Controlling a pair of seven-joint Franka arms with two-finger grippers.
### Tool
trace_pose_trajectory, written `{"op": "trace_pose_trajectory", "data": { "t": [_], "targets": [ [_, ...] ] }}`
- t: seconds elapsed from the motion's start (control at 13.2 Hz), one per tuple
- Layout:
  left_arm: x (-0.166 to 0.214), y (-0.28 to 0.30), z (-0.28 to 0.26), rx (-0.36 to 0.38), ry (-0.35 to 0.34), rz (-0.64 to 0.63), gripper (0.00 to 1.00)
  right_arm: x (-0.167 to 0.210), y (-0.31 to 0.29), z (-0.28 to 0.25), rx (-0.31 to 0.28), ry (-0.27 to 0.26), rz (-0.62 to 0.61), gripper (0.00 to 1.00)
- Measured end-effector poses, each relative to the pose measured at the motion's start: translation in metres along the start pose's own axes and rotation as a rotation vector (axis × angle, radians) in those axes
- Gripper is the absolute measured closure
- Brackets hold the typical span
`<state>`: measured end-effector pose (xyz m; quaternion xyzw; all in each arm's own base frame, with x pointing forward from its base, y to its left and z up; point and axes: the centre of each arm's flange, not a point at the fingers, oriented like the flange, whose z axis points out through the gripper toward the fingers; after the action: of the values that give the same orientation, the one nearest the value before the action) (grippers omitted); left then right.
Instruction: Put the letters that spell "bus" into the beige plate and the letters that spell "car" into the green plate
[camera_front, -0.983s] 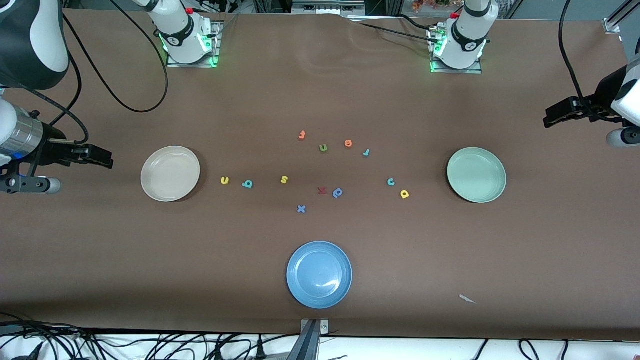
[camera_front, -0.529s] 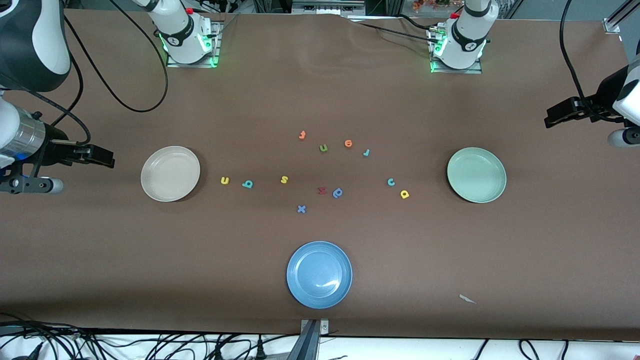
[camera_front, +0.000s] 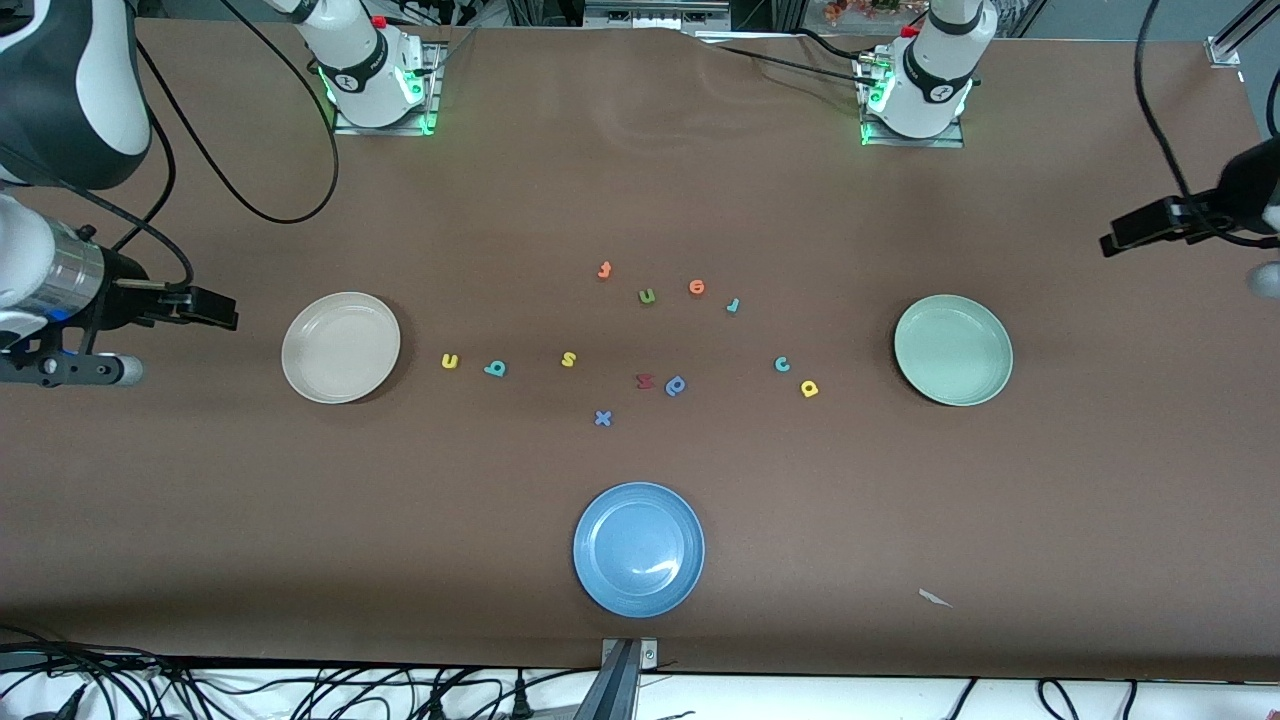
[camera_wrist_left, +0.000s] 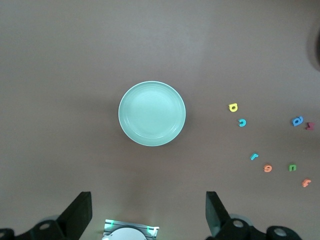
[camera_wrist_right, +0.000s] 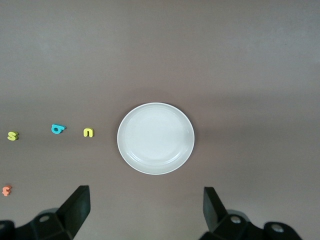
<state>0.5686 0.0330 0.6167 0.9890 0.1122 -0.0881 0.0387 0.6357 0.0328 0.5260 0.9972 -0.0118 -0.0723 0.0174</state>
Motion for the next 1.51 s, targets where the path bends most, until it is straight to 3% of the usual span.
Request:
{"op": "trace_pose_trajectory", "data": {
  "t": [0.53, 0.98, 1.51],
  "targets": [
    [-0.008, 0.001, 0.005, -0.002, 0.009, 0.007, 0.00, 0.007, -0.010, 0.006, 0.000, 0.021, -0.014, 0.00],
    [-0.015, 0.035, 0.010, 0.134, 0.027, 0.070, 0.00, 0.008, -0.010, 0.008, 0.001, 0.028, -0.014, 0.00],
    [-0.014, 0.025, 0.008, 0.132, 0.028, 0.051, 0.00, 0.008, -0.023, 0.011, 0.006, 0.028, -0.034, 0.00]
  ]
}}
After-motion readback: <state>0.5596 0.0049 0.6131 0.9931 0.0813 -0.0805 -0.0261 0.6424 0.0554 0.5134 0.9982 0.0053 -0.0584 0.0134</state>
